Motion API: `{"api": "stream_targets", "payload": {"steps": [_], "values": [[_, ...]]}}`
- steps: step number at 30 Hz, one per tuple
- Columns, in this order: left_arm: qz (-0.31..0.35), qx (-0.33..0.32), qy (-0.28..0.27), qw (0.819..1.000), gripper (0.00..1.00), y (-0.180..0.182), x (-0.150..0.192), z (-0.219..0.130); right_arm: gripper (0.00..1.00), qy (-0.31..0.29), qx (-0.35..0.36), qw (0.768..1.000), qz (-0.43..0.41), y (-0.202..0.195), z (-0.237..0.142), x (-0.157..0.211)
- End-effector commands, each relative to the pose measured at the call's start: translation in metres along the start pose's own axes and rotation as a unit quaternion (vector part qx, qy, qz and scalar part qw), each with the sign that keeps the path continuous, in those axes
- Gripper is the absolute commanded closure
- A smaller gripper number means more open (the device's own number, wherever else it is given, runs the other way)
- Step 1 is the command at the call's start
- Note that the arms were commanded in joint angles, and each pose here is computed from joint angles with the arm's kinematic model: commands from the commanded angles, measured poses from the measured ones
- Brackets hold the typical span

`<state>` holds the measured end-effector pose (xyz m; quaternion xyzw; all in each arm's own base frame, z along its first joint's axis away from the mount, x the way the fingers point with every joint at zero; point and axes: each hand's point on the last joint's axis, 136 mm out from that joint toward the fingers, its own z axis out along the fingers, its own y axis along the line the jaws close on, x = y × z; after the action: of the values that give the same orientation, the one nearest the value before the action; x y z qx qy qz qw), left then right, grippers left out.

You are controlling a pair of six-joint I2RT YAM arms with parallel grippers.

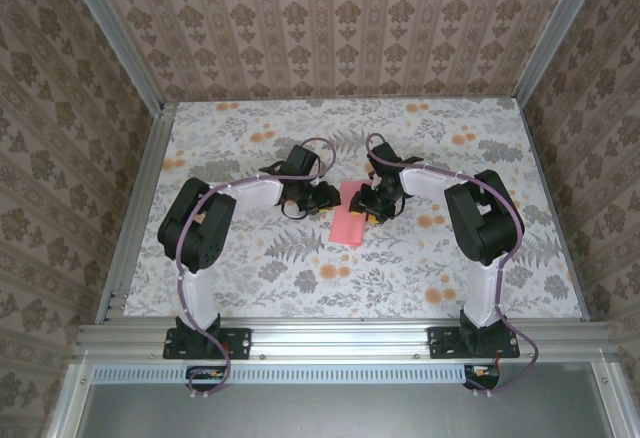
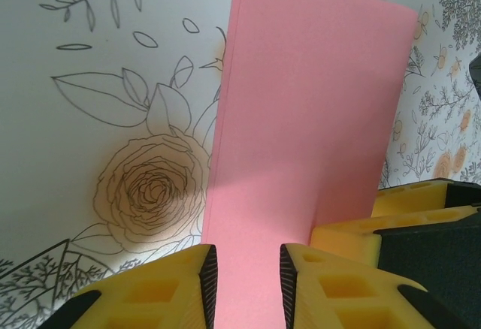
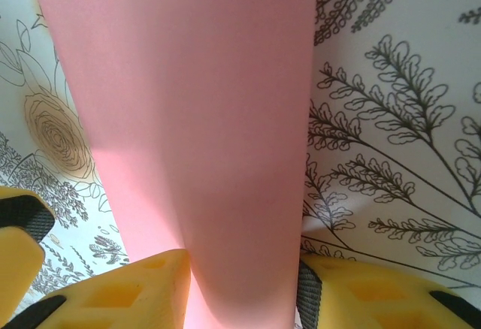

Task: Fold a paper plane with a square sheet of paper (pick it up from the middle)
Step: Hold the square sheet of paper at the center of the table.

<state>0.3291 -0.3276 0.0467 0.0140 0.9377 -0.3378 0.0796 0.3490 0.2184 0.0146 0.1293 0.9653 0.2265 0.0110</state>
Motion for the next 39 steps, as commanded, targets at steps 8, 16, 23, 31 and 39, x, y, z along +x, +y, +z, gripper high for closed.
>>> {"api": "stream_targets", "payload": {"steps": [8,16,23,31,39], "values": [[0.013,0.015,0.015,1.0,0.73,-0.011,0.0,0.007,0.54,0.026,0.092,0.995,-0.001,-0.053,0.044,0.012],[0.014,0.017,0.024,0.999,0.76,-0.013,0.001,0.012,0.53,0.03,0.099,0.995,-0.004,-0.056,0.046,0.013],[0.014,0.014,0.033,0.999,0.78,-0.012,0.004,0.017,0.54,0.032,0.102,0.994,-0.001,-0.058,0.048,0.014],[0.01,0.0,0.043,0.999,0.8,-0.007,0.008,0.022,0.54,0.031,0.102,0.994,0.0,-0.059,0.048,0.015],[0.006,-0.01,0.054,0.998,0.81,-0.002,0.013,0.026,0.55,0.032,0.103,0.994,0.001,-0.059,0.049,0.015]]}}
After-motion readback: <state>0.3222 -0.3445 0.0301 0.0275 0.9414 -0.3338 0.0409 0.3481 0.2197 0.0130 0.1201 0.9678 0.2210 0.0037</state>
